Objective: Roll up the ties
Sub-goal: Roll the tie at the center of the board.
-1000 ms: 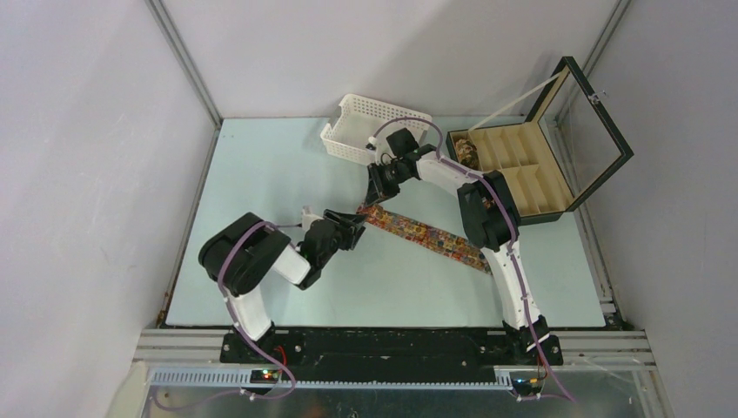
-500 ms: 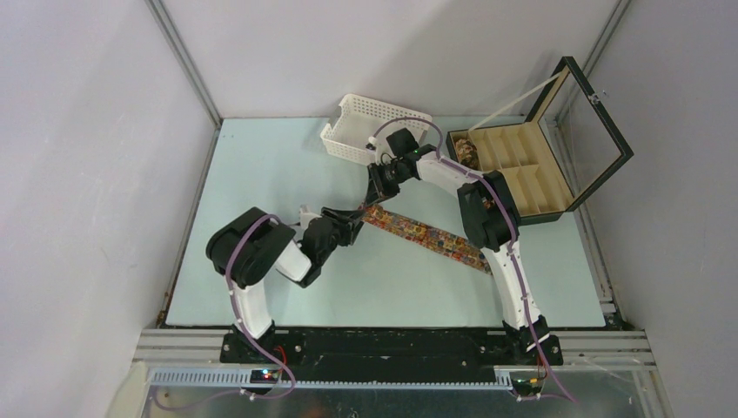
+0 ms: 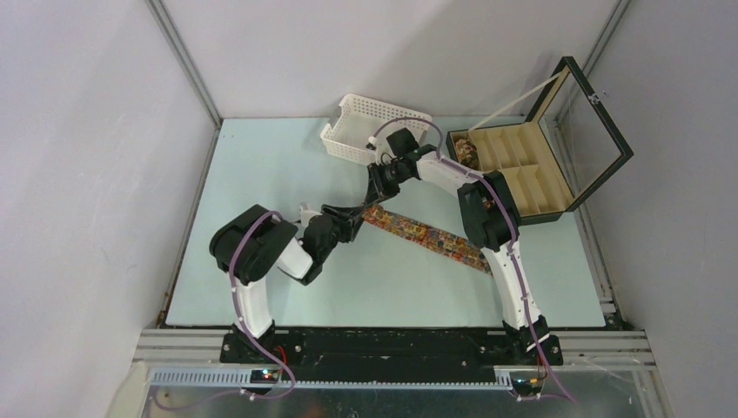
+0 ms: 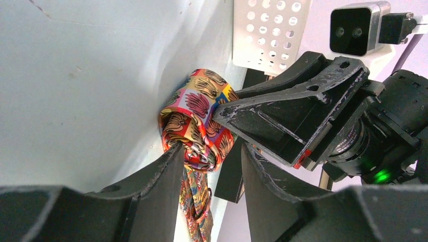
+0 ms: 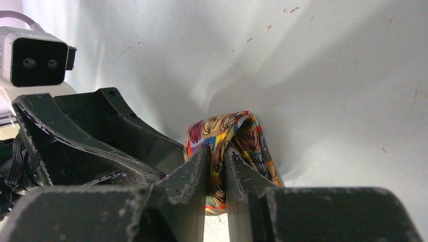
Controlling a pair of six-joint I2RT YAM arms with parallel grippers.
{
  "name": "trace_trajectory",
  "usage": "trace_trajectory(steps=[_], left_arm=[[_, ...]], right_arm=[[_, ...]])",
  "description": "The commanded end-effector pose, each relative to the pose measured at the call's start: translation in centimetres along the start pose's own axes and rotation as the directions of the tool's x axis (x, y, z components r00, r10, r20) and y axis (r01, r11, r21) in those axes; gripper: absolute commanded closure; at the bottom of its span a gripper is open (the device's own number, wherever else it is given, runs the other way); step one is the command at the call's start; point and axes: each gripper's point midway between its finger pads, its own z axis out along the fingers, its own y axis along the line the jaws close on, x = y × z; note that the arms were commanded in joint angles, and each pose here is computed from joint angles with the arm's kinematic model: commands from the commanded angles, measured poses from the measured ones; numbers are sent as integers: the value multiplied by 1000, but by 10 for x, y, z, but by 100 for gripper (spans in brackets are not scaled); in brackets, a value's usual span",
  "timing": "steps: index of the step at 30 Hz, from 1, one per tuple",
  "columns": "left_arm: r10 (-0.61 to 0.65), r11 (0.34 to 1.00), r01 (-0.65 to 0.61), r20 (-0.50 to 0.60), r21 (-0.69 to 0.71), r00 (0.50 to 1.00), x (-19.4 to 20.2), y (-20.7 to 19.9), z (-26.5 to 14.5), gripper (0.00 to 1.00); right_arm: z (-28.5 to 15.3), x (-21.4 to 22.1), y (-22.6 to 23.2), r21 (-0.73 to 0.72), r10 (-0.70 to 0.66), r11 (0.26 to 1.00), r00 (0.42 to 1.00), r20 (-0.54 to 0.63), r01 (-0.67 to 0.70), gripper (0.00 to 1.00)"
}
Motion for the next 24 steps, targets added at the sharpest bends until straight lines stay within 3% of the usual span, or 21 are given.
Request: trace_trajectory(steps=[1, 7, 12, 24], left_arm=[[-21, 999, 20, 9, 47, 1000, -3, -15, 7, 50], [-18, 999, 17, 13, 44, 1000, -5, -14, 9, 53], [-17, 999, 16, 18, 46, 1000, -7, -15, 10, 63], [-11, 999, 10, 15, 47, 1000, -8, -16, 15, 71]], right_arm=[[-23, -21, 23, -14, -54, 998, 996, 67, 55, 79], [-24, -21, 23, -16, -56, 998, 996, 67, 57, 74], [-25, -21, 24, -17, -57, 998, 996, 70, 58, 68], [-25, -21, 26, -24, -62, 998, 996, 69, 64, 67]])
